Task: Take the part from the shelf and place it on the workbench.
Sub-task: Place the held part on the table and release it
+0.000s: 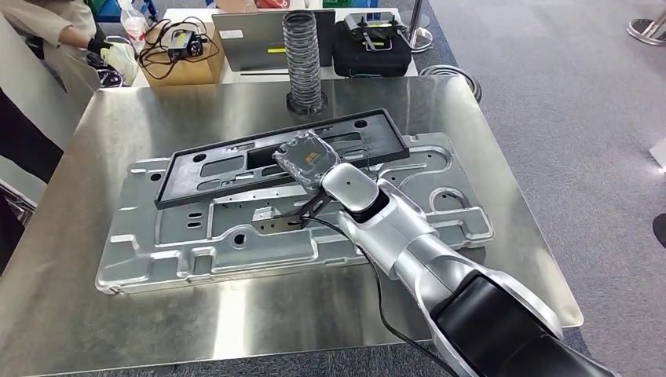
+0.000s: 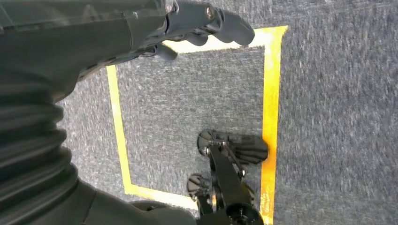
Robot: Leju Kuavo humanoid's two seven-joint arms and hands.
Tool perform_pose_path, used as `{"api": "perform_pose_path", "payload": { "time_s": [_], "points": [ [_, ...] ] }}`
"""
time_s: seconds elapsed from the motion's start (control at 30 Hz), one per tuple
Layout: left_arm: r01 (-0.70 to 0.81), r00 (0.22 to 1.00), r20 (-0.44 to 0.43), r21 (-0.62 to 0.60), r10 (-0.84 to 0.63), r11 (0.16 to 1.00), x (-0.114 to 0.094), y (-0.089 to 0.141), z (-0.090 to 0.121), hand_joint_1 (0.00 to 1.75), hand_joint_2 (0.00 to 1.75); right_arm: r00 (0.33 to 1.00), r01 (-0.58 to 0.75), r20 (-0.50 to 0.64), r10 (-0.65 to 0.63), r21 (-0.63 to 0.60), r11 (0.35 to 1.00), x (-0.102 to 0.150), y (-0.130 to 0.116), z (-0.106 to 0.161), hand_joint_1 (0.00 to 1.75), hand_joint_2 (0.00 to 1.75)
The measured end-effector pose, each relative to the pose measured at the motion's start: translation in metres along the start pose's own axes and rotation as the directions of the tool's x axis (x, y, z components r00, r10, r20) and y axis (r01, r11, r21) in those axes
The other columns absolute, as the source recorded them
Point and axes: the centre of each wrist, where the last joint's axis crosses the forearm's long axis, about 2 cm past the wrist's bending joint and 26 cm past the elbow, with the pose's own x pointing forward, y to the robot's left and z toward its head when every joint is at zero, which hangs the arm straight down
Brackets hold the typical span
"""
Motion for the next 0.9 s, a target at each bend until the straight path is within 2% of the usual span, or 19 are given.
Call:
{"api": "perform_pose_path", "payload": {
  "time_s": [0.3, 0.43, 0.7, 0.83, 0.9],
  "points": [
    [0.009, 1.000, 0.026, -0.016, -0.008, 1.000, -0.002, -0.003, 0.002, 0.00, 1.75, 0.991, 0.130, -0.044, -0.129, 0.020, 0.991, 0.003, 0.025, 0.014, 1.75, 1.75],
    [0.005, 0.999, 0.038, -0.020, -0.005, 1.000, -0.002, -0.002, 0.001, 0.00, 1.75, 0.982, 0.180, -0.068, -0.179, 0.024, 0.983, 0.004, 0.036, 0.021, 0.00, 0.00],
    [0.004, 0.999, 0.050, -0.013, -0.003, 1.000, -0.003, -0.001, 0.002, 0.00, 1.75, 0.958, 0.273, -0.093, -0.270, 0.019, 0.962, 0.008, 0.052, 0.032, 0.00, 0.00],
    [0.008, 0.999, 0.051, -0.006, -0.008, 1.000, -0.002, -0.002, 0.001, 0.00, 0.00, 0.948, 0.305, -0.094, -0.303, 0.006, 0.952, 0.006, 0.053, 0.034, 0.00, 0.00],
    [0.013, 0.999, 0.048, -0.001, -0.013, 1.000, -0.002, -0.002, 0.001, 0.00, 0.00, 0.944, 0.319, -0.092, -0.318, -0.002, 0.948, 0.005, 0.053, 0.034, 0.00, 0.00]
  ]
}}
